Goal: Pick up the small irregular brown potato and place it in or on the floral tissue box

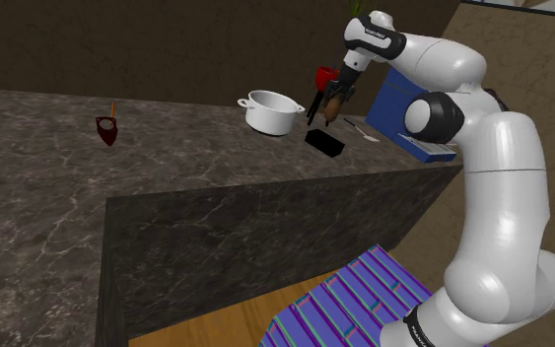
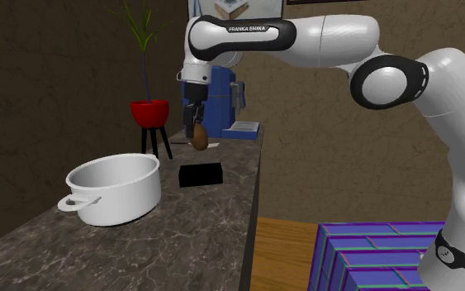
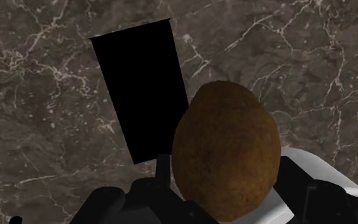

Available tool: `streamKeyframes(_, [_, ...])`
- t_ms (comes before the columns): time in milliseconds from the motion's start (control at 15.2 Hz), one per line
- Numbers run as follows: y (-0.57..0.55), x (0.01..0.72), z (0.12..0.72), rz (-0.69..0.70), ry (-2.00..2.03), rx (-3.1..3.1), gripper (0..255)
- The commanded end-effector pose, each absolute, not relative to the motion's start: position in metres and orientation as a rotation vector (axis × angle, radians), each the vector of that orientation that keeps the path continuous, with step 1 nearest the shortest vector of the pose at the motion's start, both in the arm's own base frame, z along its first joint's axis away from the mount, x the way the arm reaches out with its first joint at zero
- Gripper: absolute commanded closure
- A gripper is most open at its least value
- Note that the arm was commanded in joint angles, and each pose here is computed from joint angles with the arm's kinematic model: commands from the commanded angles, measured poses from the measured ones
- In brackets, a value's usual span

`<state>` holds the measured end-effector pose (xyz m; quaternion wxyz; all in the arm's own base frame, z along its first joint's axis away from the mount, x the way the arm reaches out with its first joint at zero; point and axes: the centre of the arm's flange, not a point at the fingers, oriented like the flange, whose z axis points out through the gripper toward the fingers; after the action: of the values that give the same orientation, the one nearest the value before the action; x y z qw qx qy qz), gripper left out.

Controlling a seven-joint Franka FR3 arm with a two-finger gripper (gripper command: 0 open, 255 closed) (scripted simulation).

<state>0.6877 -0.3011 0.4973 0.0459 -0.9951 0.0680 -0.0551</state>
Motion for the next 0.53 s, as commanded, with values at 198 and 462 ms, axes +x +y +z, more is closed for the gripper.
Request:
streamKeyframes(198, [-0.314, 0.689, 0.476, -0.168, 0.205, -3.038, 255])
streamKeyframes(462, [-0.314, 0.689, 0.455, -0.168, 0.205, -3.038, 255])
